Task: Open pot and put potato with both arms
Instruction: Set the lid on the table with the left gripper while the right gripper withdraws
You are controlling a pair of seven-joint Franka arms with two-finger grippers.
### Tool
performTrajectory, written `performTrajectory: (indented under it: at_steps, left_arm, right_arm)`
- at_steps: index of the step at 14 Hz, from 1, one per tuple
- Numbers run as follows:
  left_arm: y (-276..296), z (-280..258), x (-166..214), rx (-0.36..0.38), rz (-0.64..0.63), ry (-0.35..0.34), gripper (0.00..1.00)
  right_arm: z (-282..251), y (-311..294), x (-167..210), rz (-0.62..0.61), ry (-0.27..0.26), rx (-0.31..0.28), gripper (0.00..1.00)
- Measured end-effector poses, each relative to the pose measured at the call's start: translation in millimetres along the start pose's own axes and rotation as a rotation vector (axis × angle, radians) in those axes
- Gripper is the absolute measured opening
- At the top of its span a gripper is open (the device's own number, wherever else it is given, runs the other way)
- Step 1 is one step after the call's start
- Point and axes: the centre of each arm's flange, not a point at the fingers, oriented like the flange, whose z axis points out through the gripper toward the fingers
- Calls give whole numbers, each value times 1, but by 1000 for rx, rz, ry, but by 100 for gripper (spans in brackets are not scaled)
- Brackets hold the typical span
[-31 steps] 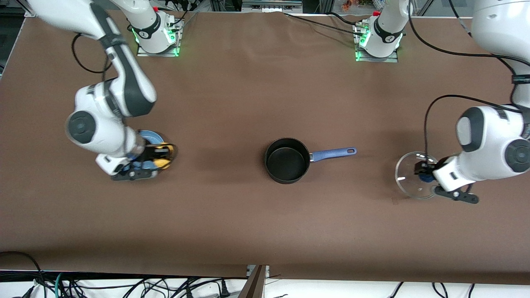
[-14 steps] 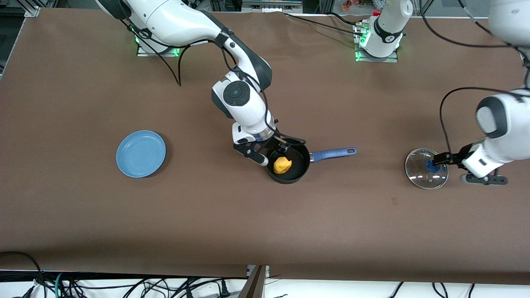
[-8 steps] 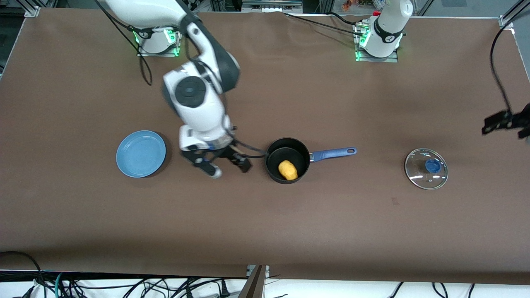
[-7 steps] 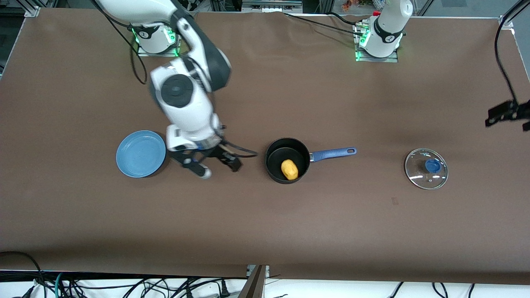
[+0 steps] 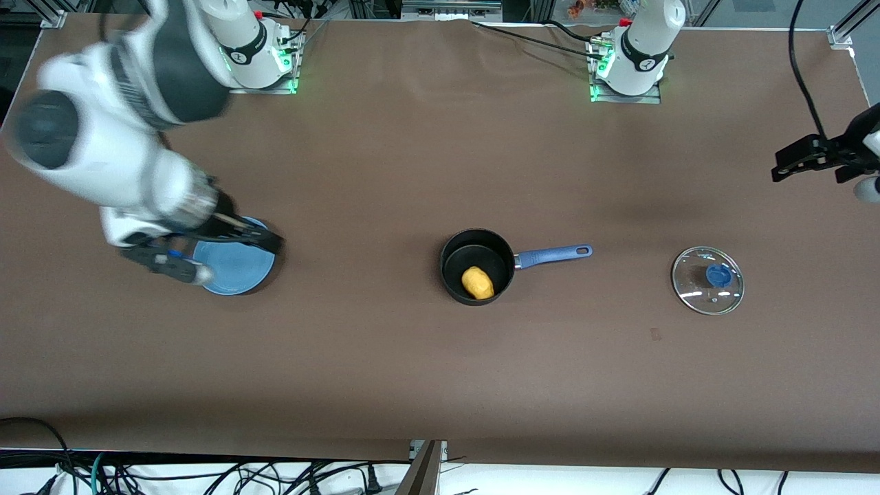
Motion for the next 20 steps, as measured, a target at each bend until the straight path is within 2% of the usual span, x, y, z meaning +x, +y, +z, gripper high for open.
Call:
performTrajectory:
  at_steps: [2,5,7,10,14,16,20]
  left_arm:
    - [0,4,3,-1,-7,-8,100]
    - [-3,10,6,-2,-11,-19,100]
    - [-3,10,6,-2,-11,-20,100]
    - [-3,10,6,-2,-12,-20,100]
    - [-3,10,6,-2,-11,-19,100]
    - [-3,10,6,-2,-11,-19,100]
    - [-2,10,6,-2,-10,-19,100]
  right_arm:
    - [-29,53,1,-38,-21,10,100]
    - [-56,114,-22,-66,-33,7,100]
    - [-65,137,-42,-88,-21,-29,100]
    - [-71,149,-56,-159,-2,-96,100]
    - [-69,153,-54,-196,-6,-115,100]
    - [-74,156,-55,-213,-4,-152,100]
    - [-91,159,-61,-304,-25,-180,100]
